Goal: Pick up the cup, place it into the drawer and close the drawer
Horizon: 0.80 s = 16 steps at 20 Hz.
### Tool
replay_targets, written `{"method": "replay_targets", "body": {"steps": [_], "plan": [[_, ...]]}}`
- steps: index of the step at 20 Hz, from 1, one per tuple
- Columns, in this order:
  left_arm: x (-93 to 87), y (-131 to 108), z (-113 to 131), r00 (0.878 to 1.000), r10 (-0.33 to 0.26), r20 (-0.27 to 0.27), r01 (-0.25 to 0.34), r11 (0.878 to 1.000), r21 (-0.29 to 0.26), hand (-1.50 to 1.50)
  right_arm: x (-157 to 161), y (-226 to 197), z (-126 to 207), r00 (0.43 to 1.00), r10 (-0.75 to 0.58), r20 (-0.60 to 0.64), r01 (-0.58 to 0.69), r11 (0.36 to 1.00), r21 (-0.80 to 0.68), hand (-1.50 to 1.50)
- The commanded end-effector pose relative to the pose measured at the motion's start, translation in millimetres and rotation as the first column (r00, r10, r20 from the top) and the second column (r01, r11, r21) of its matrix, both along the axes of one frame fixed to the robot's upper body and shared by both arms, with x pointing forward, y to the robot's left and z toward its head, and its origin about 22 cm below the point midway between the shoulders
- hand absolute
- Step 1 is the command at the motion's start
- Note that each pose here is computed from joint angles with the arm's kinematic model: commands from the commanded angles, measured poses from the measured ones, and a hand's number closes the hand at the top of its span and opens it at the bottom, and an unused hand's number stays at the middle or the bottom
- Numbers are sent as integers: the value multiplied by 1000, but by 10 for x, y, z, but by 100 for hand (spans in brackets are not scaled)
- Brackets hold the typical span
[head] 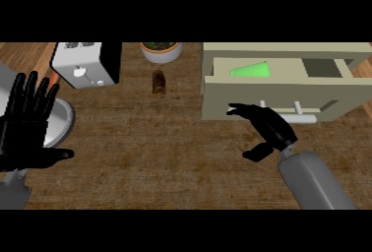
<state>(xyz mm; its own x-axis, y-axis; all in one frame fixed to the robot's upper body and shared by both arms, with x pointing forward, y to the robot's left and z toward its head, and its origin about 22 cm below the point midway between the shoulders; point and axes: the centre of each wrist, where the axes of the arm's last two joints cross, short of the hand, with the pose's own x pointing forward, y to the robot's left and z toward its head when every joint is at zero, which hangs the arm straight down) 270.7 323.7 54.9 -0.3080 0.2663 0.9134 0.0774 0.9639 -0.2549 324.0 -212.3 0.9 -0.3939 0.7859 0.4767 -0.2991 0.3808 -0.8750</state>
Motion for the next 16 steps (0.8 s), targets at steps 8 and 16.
{"method": "replay_targets", "body": {"steps": [8, 16], "plan": [[-17, 221, -106, 1000, -12, 13, 12, 1000, -8, -150, 750, -129, -4, 998, -9, -66, 12, 999, 49, -150], [-83, 195, -83, 998, -65, 15, 65, 998, -19, -150, 995, -394, 175, 995, -39, -88, 42, 999, 34, -150]]}}
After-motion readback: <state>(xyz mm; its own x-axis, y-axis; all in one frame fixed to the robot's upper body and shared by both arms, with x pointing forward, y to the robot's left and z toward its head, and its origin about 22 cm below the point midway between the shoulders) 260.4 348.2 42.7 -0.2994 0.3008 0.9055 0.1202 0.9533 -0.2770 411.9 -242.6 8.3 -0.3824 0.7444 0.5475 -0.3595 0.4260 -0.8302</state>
